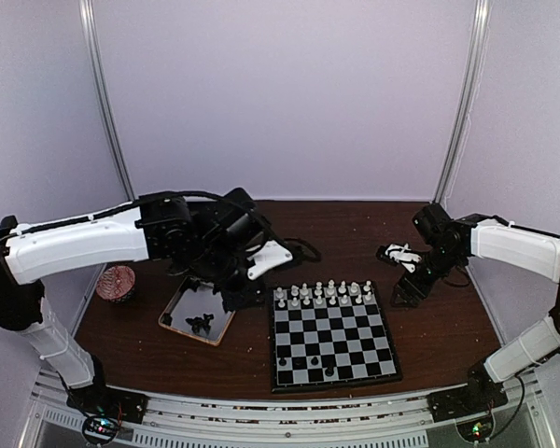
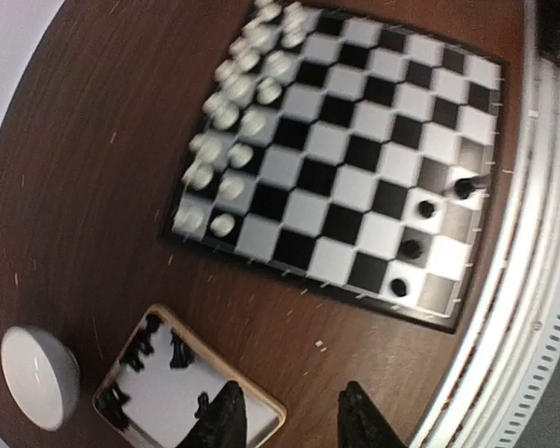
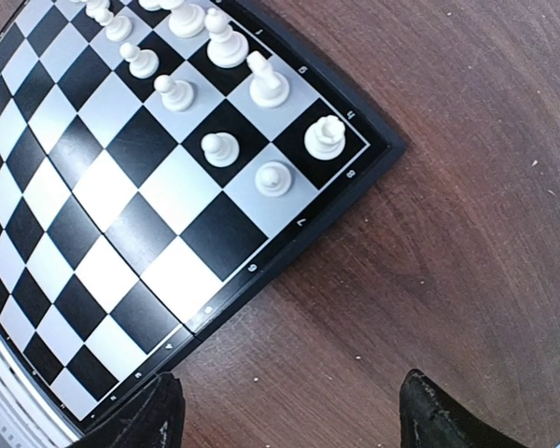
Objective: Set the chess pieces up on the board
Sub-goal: Place the pawn at f7, then pick up the knight from the storage box.
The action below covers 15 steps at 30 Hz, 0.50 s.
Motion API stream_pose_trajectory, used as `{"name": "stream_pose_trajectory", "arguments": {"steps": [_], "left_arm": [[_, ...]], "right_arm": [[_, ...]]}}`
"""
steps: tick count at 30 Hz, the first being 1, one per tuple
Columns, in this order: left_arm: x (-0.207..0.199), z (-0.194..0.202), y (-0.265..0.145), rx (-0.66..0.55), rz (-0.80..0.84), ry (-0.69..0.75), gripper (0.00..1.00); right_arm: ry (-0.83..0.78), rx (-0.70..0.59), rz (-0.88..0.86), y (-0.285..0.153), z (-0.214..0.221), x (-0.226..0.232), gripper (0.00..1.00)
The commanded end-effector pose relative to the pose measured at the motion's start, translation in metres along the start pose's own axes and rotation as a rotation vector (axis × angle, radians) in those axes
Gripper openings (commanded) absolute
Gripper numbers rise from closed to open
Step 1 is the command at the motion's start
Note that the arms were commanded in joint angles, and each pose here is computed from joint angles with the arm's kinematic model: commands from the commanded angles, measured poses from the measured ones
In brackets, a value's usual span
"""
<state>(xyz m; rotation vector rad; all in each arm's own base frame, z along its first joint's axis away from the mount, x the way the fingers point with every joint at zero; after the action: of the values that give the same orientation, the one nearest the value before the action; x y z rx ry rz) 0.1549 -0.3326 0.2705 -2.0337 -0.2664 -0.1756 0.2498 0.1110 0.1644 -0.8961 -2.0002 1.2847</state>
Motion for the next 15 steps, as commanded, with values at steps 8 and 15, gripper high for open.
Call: {"name": "stream_pose_trajectory", "arguments": {"steps": [8,15], "left_arm": [[0.061,0.144,0.041,0.372,-0.11,-0.547,0.18],[0.052,0.167,0.056,0.446,-0.051,-0.586,0.23]], "right_arm": [[-0.013,-0.031,-0.018,-0.004,-0.006,0.001,0.79],[-0.014,-0.024,-0.006,-0.002,-0.005,-0.001,0.79]]}}
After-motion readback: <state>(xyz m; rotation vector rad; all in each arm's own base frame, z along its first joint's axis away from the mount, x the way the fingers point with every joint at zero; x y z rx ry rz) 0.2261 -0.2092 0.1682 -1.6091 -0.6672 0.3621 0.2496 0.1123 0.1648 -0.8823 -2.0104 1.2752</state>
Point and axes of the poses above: each gripper's point midway between its finger pads, its own y axis out along the fingers, its own x axis along the line the jaws close on, z = x × y, the point moved 8 cm from there along -y, back along the fingers, and after that the axes turned 13 degrees about y, right-handed, at the moved point
